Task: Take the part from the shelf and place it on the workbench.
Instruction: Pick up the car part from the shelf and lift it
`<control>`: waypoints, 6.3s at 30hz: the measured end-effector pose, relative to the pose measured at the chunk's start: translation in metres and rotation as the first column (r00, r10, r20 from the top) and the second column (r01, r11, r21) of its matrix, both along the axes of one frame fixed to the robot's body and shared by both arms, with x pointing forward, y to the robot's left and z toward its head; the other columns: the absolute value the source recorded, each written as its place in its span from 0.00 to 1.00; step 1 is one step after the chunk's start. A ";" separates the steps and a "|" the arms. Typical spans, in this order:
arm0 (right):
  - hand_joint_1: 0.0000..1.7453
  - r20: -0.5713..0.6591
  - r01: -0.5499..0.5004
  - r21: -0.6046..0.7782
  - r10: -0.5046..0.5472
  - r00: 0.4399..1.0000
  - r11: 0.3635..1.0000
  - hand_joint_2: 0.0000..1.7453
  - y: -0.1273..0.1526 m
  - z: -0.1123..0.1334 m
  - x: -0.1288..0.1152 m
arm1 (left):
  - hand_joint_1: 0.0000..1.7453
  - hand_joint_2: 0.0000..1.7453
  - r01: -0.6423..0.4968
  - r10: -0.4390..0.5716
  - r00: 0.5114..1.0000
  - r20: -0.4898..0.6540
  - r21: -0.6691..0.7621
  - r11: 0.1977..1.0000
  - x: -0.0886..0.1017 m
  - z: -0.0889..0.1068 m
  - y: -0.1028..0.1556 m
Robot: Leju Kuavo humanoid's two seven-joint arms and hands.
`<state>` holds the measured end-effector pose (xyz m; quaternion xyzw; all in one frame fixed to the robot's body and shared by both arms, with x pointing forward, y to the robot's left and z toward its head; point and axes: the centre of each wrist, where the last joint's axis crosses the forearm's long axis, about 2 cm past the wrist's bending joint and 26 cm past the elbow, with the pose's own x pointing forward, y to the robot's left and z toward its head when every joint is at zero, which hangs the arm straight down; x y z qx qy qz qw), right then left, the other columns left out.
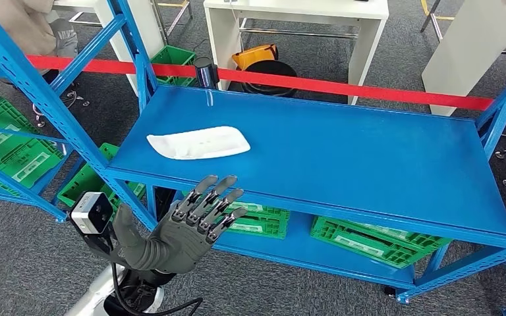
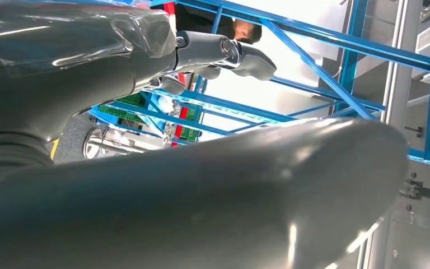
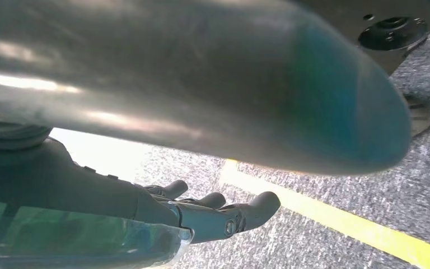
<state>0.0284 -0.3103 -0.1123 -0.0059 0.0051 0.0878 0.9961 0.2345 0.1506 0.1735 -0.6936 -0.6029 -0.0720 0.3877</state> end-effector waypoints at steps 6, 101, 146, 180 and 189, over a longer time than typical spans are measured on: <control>0.00 0.002 0.002 0.000 -0.002 1.000 1.000 0.00 0.001 0.000 0.000 | 0.00 0.00 0.002 -0.002 1.000 0.001 -0.005 1.000 0.000 0.000 0.000; 0.00 -0.007 0.017 0.101 -0.017 1.000 0.995 0.00 0.036 0.000 0.006 | 0.00 0.00 0.001 -0.003 1.000 0.016 0.067 0.998 -0.001 0.000 0.005; 0.00 0.001 -0.001 0.042 0.001 1.000 0.999 0.00 0.018 0.000 0.008 | 0.00 0.00 -0.011 0.010 1.000 0.010 0.053 0.999 -0.002 -0.002 0.007; 0.00 -0.003 0.043 0.074 -0.043 0.999 0.996 0.00 0.029 0.000 0.007 | 0.00 1.00 -0.146 0.127 0.987 0.101 0.212 0.966 0.005 -0.005 0.005; 0.00 -0.002 0.044 0.082 -0.044 0.999 0.996 0.00 0.033 0.000 0.006 | 0.00 1.00 -0.150 0.130 0.986 0.103 0.223 0.963 0.006 -0.006 0.005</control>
